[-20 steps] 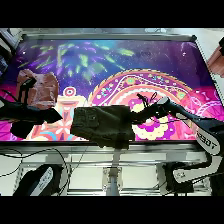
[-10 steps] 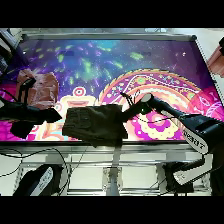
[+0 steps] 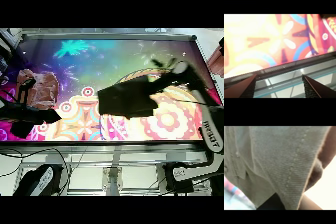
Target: Fold the clothes and pants, and hang the long-sleeved shirts on hangers.
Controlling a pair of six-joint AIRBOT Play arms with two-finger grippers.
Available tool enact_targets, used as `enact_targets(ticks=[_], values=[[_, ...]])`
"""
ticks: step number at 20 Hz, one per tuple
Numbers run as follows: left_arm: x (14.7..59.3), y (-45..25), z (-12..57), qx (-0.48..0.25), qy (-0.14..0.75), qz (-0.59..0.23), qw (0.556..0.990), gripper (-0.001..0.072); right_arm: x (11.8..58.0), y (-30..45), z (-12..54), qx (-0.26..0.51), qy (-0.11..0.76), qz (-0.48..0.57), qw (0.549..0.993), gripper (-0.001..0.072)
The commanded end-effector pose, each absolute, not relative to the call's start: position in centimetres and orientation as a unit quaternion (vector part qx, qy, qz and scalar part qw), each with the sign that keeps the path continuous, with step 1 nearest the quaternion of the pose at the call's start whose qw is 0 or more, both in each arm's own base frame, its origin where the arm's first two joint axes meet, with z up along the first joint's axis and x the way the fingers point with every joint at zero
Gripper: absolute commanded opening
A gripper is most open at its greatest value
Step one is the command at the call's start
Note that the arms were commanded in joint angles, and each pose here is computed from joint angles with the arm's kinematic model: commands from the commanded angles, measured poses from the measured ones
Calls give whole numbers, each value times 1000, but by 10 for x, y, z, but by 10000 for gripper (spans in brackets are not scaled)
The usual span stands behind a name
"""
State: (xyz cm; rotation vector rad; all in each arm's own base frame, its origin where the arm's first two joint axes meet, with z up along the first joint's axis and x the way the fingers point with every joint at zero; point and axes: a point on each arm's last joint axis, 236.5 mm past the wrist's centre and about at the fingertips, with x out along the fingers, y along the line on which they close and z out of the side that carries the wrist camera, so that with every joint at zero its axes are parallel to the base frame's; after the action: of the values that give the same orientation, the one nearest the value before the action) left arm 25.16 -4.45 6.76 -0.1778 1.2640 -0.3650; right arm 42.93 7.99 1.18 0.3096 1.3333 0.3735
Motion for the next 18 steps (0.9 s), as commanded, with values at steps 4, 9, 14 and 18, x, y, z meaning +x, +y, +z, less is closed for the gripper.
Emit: enact_targets(ticks=[4, 9, 14, 18], values=[[252, -43, 67, -82, 587, -167, 788, 644, 379, -180, 15, 181, 610, -117, 762, 11], [256, -42, 68, -92, 582, -156, 793, 643, 325, -291, 18, 255, 553, -239, 757, 12], [264, -40, 70, -101, 571, -144, 802, 643, 304, -324, 19, 305, 517, -271, 752, 511], [264, -40, 70, -101, 571, -143, 802, 643, 305, -322, 22, 313, 511, -274, 752, 642]])
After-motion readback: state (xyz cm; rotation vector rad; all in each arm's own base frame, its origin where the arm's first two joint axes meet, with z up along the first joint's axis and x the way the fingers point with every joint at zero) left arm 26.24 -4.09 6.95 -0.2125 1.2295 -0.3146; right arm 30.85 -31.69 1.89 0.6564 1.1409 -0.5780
